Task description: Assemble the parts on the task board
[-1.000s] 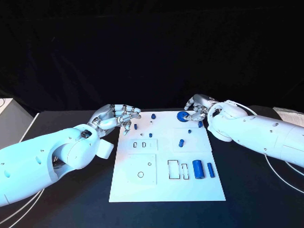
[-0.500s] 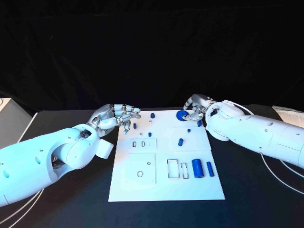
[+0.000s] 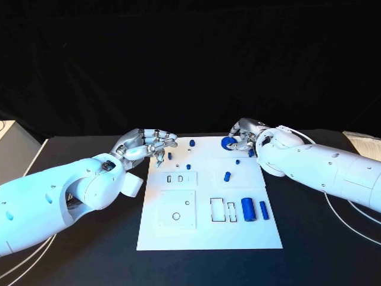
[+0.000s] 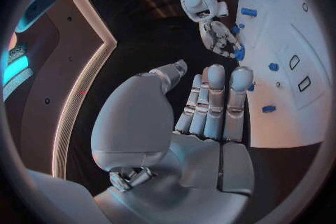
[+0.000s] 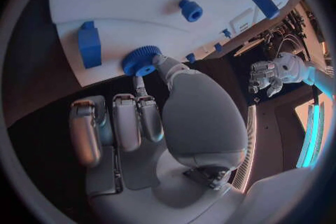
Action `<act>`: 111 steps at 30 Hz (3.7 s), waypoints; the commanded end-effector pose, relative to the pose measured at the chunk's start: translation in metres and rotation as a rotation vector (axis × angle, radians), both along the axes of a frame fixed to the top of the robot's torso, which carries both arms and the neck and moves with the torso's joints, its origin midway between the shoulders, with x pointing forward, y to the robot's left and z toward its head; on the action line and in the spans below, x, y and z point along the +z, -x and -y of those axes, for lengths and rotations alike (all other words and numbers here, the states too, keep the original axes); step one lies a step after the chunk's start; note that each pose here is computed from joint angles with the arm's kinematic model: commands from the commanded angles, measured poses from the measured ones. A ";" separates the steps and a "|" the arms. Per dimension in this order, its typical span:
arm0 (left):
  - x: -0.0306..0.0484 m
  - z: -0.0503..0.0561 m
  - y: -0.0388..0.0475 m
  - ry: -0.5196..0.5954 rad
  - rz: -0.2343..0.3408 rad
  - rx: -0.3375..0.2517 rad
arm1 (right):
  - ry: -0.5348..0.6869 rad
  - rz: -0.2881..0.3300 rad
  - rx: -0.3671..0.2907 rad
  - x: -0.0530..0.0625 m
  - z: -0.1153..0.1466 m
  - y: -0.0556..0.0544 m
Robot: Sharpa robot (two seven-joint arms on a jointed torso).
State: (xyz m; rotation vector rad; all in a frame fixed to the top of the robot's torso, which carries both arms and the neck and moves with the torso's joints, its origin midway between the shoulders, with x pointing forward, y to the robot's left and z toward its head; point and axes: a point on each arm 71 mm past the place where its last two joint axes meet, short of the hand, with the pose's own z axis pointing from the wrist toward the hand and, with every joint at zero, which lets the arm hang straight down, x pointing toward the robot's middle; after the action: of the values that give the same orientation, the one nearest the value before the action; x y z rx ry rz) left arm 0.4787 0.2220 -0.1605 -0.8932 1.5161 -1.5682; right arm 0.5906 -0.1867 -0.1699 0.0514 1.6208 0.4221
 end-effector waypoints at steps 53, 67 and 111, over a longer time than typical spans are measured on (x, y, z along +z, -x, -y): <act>0.0010 0.003 0.0022 -0.001 -0.002 -0.026 | 0.013 0.193 0.252 0.008 -0.106 0.037; 0.0009 0.006 0.0022 0.002 -0.003 -0.033 | 0.031 0.155 0.252 -0.005 -0.123 0.035; -0.0007 0.008 0.0005 0.001 -0.011 -0.039 | 0.042 0.119 0.269 -0.021 -0.133 0.036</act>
State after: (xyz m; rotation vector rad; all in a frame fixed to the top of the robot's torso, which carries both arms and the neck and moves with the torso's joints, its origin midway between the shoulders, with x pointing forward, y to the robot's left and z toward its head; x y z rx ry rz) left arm 0.4789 0.2162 -0.1618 -0.8914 1.5397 -1.5734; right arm 0.5594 -0.0569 -0.1772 -0.2005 1.4798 0.5798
